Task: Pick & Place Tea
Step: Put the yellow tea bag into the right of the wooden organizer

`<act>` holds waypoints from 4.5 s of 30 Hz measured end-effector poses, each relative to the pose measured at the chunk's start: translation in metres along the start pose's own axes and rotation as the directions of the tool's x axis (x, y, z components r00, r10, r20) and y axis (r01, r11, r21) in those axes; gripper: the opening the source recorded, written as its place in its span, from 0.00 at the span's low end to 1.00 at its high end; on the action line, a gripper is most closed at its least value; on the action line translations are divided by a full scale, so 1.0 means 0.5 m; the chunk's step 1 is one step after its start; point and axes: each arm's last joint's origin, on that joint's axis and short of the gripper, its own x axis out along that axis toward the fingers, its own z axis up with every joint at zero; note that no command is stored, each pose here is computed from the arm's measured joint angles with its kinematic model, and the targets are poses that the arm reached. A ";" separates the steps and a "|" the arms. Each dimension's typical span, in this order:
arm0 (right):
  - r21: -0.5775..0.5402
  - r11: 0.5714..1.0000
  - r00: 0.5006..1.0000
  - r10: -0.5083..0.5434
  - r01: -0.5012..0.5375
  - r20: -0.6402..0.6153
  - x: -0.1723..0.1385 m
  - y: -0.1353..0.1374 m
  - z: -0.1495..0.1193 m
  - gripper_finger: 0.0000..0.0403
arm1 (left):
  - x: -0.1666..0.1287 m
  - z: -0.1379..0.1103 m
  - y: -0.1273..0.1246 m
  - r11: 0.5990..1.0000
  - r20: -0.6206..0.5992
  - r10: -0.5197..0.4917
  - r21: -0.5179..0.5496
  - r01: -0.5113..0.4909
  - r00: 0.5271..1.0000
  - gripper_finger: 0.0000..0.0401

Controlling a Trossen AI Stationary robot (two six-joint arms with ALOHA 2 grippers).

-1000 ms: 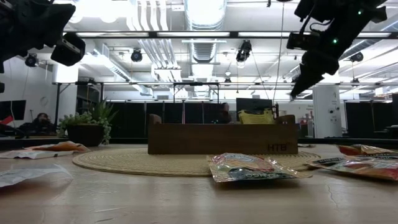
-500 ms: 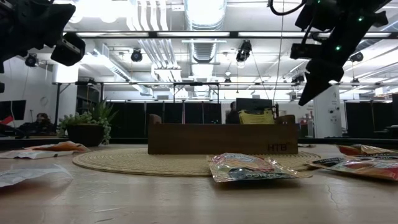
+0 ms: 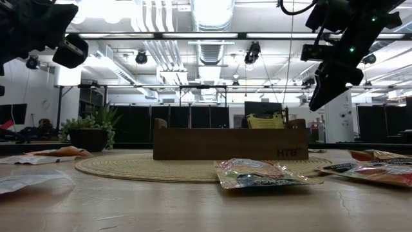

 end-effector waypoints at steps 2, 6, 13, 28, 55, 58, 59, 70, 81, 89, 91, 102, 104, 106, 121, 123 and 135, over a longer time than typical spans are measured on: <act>-0.023 1.000 1.000 0.000 0.000 0.004 0.000 0.000 0.001 0.66 | 0.000 0.000 0.000 1.000 0.000 0.000 0.000 0.000 1.000 0.00; -0.017 1.000 0.999 0.001 0.000 0.039 0.000 0.000 0.008 0.65 | 0.000 0.000 0.000 1.000 0.000 0.000 0.000 0.000 1.000 0.00; 0.138 0.959 0.957 -0.264 0.247 0.124 -0.004 -0.016 0.025 0.61 | 0.000 0.000 0.000 1.000 0.000 0.000 0.000 0.000 1.000 0.00; 0.569 0.779 0.926 -0.369 0.263 0.076 -0.044 -0.054 0.064 0.56 | 0.000 0.000 0.000 1.000 0.000 0.000 0.000 0.000 1.000 0.00; 0.637 0.744 0.964 -0.266 0.201 0.007 -0.027 -0.126 0.088 0.56 | 0.000 0.000 0.000 1.000 0.000 0.000 0.000 0.000 1.000 0.00; 0.659 0.729 0.980 -0.186 0.185 -0.069 0.014 -0.142 0.070 0.56 | 0.000 0.000 0.000 1.000 0.000 0.000 0.000 0.000 1.000 0.00; 0.665 0.719 0.978 -0.182 0.202 -0.100 0.027 -0.148 0.063 0.56 | 0.000 0.000 0.000 1.000 0.000 0.000 0.000 0.000 1.000 0.00; 0.668 0.709 0.962 -0.054 0.226 -0.267 0.146 -0.179 0.039 0.56 | 0.000 0.000 0.000 1.000 0.000 0.000 0.000 0.000 1.000 0.00; 0.574 0.802 0.947 0.034 0.166 -0.321 0.232 -0.173 0.026 0.56 | 0.000 0.000 0.000 1.000 0.000 0.000 0.000 0.000 1.000 0.00; 0.528 0.835 0.929 0.059 0.154 -0.364 0.275 -0.167 0.016 0.56 | 0.000 0.000 0.000 1.000 0.000 0.000 0.000 0.000 1.000 0.00; 0.516 0.843 0.925 0.064 0.151 -0.374 0.279 -0.166 0.013 0.56 | 0.000 0.000 0.000 1.000 0.000 0.000 0.000 0.000 1.000 0.00; 0.501 0.854 0.913 0.085 0.139 -0.398 0.271 -0.164 0.009 0.33 | 0.000 0.000 0.000 1.000 0.000 0.000 0.000 0.000 1.000 0.00; 0.491 0.861 0.910 0.087 0.136 -0.405 0.270 -0.163 0.007 0.23 | 0.000 0.000 0.000 1.000 0.000 0.000 0.000 0.000 1.000 0.00; 0.483 0.865 0.908 0.091 0.131 -0.410 0.270 -0.163 0.006 0.12 | 0.000 0.000 0.000 1.000 0.000 0.000 0.000 0.000 1.000 0.00; 0.438 0.898 0.956 0.087 0.047 -0.281 0.185 -0.141 0.048 0.02 | 0.000 0.000 0.000 1.000 0.000 0.000 0.000 0.000 1.000 0.00; 0.420 0.907 0.970 0.080 0.025 -0.230 0.159 -0.132 0.058 0.02 | 0.000 0.000 0.000 1.000 -0.001 0.000 0.000 0.000 1.000 0.00; 0.190 0.967 0.985 0.160 -0.170 0.065 0.013 -0.038 0.097 0.02 | 0.000 0.000 0.000 1.000 0.000 0.000 0.000 0.000 1.000 0.00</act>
